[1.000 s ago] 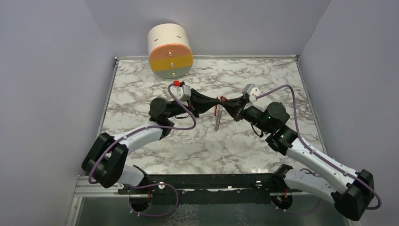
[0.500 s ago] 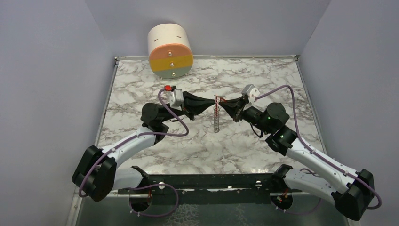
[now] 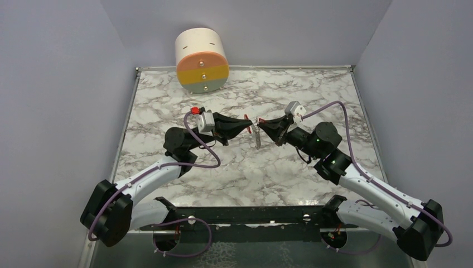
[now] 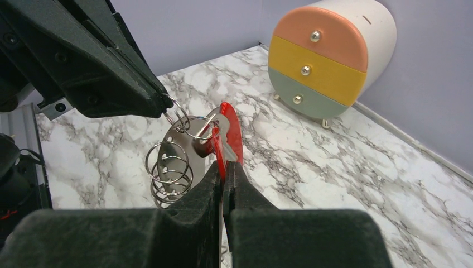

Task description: Remove the keys from the keyring

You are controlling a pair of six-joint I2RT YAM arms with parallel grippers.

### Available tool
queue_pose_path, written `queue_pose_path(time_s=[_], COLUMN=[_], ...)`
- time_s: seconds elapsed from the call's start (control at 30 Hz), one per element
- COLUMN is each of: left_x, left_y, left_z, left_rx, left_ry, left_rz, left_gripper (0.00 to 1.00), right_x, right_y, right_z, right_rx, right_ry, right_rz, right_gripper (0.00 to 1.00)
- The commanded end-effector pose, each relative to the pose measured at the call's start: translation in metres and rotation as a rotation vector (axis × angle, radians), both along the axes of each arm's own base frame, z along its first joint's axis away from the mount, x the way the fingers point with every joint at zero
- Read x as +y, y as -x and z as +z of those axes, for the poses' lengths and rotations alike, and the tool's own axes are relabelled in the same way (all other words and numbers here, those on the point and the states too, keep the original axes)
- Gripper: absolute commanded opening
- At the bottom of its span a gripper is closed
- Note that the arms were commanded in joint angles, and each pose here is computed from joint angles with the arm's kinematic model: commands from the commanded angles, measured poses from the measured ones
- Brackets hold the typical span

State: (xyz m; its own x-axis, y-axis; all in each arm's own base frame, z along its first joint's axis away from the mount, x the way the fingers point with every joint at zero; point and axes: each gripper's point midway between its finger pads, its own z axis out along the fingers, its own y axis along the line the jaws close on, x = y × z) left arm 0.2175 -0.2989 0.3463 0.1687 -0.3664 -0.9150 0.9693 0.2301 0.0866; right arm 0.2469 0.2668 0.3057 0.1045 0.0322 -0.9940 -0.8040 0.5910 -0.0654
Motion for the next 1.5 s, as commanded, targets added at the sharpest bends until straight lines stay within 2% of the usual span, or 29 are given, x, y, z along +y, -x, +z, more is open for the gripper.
queue_pose_path(time_s=[0.0, 0.63, 1.0, 1.3, 1.47], left_x=[0.015, 0.019, 0.034, 0.017, 0.007], left_y=[0.008, 0.021, 0.031, 0.009, -0.014], left_z=[0.03, 0.039, 0.062, 0.042, 0.024], left_rx=[-0.099, -0.128, -0.175, -0.062, 0.013], left_ry=[0.086, 0.115, 0.251, 0.198, 0.128], left_rz=[0.05, 0.022, 0.035, 0.023, 0.066], left_gripper=[0.0, 0.0, 0.0, 0.0, 0.15], right_x=[-0.004, -0.007, 0.002, -0.001, -0.001], right_y=[-0.009, -0.01, -0.009, -0.005, -0.006], right_z=[0.016, 0.029, 0.015, 0.021, 0.02], right_rx=[-0.029, -0.064, -0.027, -0.043, -0.043], right_ry=[-0.028, -0.028, -0.015, -0.028, -0.033], right_rz=[-0.039, -0.056, -0.013, -0.015, -0.015], right_gripper=[0.01, 0.01, 0.01, 0.01, 0.01])
